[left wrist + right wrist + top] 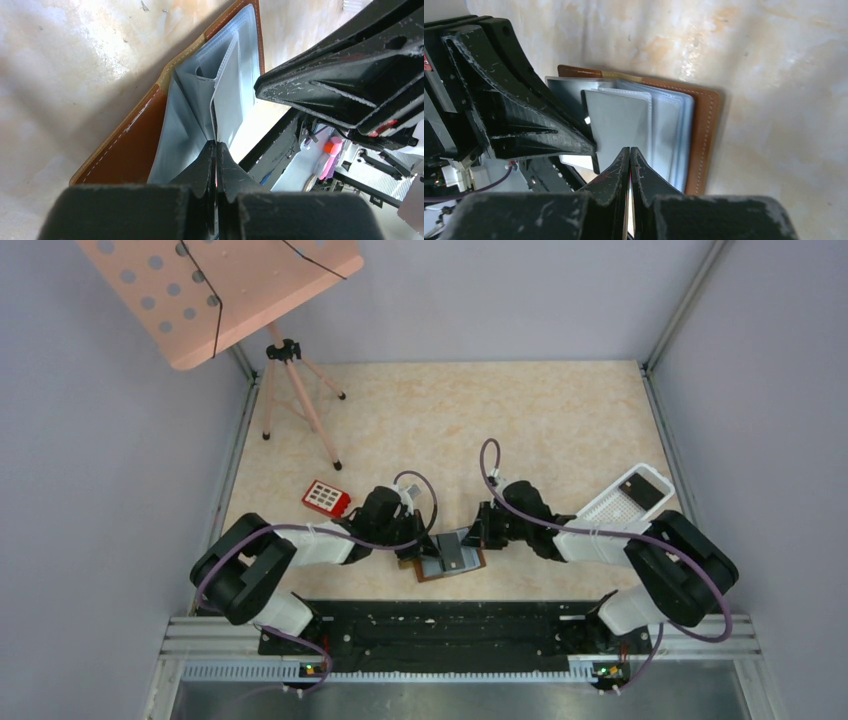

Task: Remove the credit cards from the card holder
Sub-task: Remove the credit card from the card holder, then place the credit card in the storage box.

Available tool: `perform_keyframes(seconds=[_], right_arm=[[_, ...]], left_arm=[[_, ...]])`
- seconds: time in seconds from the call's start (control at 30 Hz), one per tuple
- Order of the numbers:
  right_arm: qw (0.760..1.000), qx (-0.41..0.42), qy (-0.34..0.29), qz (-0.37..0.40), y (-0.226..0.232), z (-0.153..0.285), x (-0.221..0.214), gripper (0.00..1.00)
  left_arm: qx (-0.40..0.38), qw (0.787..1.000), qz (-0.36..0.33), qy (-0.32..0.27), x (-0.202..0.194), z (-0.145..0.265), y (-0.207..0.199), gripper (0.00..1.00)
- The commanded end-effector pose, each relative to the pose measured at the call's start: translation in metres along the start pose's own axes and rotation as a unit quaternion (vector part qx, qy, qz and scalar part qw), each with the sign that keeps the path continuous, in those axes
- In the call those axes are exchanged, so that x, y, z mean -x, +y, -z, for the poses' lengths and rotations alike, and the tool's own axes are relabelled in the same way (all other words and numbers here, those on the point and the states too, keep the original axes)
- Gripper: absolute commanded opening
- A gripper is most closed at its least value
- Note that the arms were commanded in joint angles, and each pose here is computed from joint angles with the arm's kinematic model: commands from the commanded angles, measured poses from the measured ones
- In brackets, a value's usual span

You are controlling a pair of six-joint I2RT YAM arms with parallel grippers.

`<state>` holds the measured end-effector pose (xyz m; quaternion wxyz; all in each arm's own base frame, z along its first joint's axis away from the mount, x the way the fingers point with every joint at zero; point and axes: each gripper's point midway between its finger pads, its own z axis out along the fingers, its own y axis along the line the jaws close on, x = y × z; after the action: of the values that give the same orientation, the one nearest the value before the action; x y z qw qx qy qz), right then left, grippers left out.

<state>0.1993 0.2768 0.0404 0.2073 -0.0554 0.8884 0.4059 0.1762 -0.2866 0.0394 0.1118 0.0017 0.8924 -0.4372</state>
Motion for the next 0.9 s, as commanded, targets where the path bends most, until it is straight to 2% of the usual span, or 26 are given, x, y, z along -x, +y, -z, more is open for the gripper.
perform_keyframes(seconds=[0.0, 0.27, 0.47, 0.73, 0.87], right_arm=[[1.0, -0.018, -0.015, 0.016, 0.011, -0.007, 0.01, 0.02], [0.996, -0.082, 0.023, -0.022, -0.025, -0.019, -0.017, 0.0], [0.988, -0.148, 0.022, -0.036, -0.054, -0.013, -0.025, 0.0], [0.985, -0.165, 0.004, -0.043, -0.062, -0.007, -0.025, 0.0], [0.985, -0.167, 0.0, -0.045, -0.061, -0.005, -0.023, 0.0]], left_arm=[[0.013, 1.0, 0.007, -0.01, 0.01, 0.001, -0.002, 0.0], [0.059, 0.998, 0.038, 0.001, 0.007, 0.005, 0.01, 0.0], [0.114, 0.991, 0.065, -0.008, 0.01, 0.017, 0.026, 0.0], [0.091, 0.992, 0.071, -0.042, 0.02, 0.025, 0.018, 0.0], [0.088, 0.994, 0.05, -0.048, 0.023, 0.033, 0.014, 0.0]])
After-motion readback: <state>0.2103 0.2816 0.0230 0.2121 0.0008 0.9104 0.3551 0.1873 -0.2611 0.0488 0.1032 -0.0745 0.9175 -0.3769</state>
